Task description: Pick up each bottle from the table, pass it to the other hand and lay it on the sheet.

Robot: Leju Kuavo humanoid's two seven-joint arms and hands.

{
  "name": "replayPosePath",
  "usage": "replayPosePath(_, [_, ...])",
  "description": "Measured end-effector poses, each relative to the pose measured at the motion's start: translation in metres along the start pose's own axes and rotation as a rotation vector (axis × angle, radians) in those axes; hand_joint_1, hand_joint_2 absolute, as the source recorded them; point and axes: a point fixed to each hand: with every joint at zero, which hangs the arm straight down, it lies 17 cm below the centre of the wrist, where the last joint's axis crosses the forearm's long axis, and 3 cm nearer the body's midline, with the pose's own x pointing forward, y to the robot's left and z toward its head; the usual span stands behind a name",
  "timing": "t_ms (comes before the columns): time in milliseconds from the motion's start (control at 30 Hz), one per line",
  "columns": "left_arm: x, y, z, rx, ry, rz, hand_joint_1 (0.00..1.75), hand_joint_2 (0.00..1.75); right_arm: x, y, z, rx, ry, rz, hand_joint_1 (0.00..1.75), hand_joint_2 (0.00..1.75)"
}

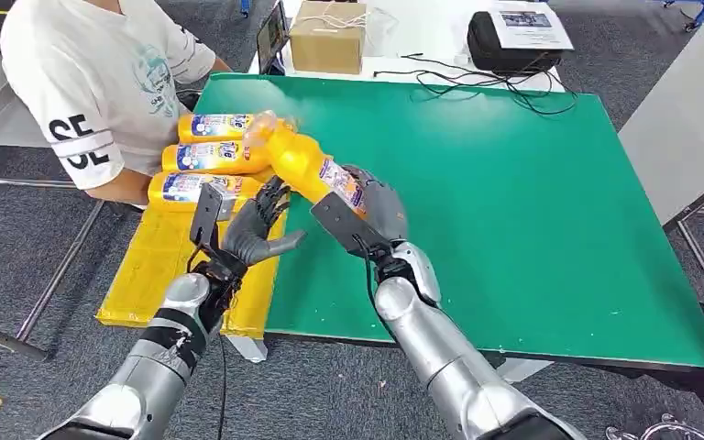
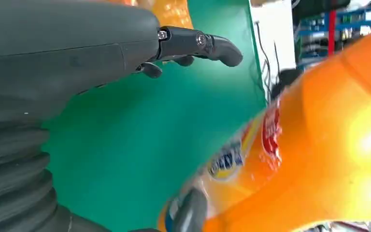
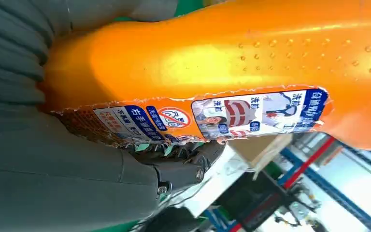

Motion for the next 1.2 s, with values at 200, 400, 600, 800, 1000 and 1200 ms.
replayPosePath(200, [0.013,-0.022,-0.007,-0.060,-0.021,0.107,0.00,1.75,0.020,0.020,0.001,0.044,-0.046,0.017,1.75,1.75])
replayPosePath(400, [0.017,-0.024,-0.008,-0.069,-0.020,0.147,0.00,1.75,0.023,0.038,0.007,0.084,-0.060,0.018,1.75,1.75])
replayPosePath(600, [0.016,-0.024,-0.008,-0.070,-0.018,0.146,0.00,1.75,0.021,0.042,0.008,0.095,-0.052,0.016,1.75,1.75])
replayPosePath(800, [0.016,-0.024,-0.008,-0.072,-0.017,0.147,0.00,1.75,0.019,0.049,0.012,0.117,-0.054,0.015,1.75,1.75])
replayPosePath(1000, [0.020,-0.024,-0.007,-0.078,-0.026,0.208,0.00,1.75,0.018,0.070,0.028,0.163,-0.067,0.032,1.75,1.75])
replayPosePath(1200, [0.023,-0.025,-0.005,-0.079,-0.035,0.238,0.00,1.75,0.013,0.084,0.039,0.212,-0.069,0.037,1.75,1.75])
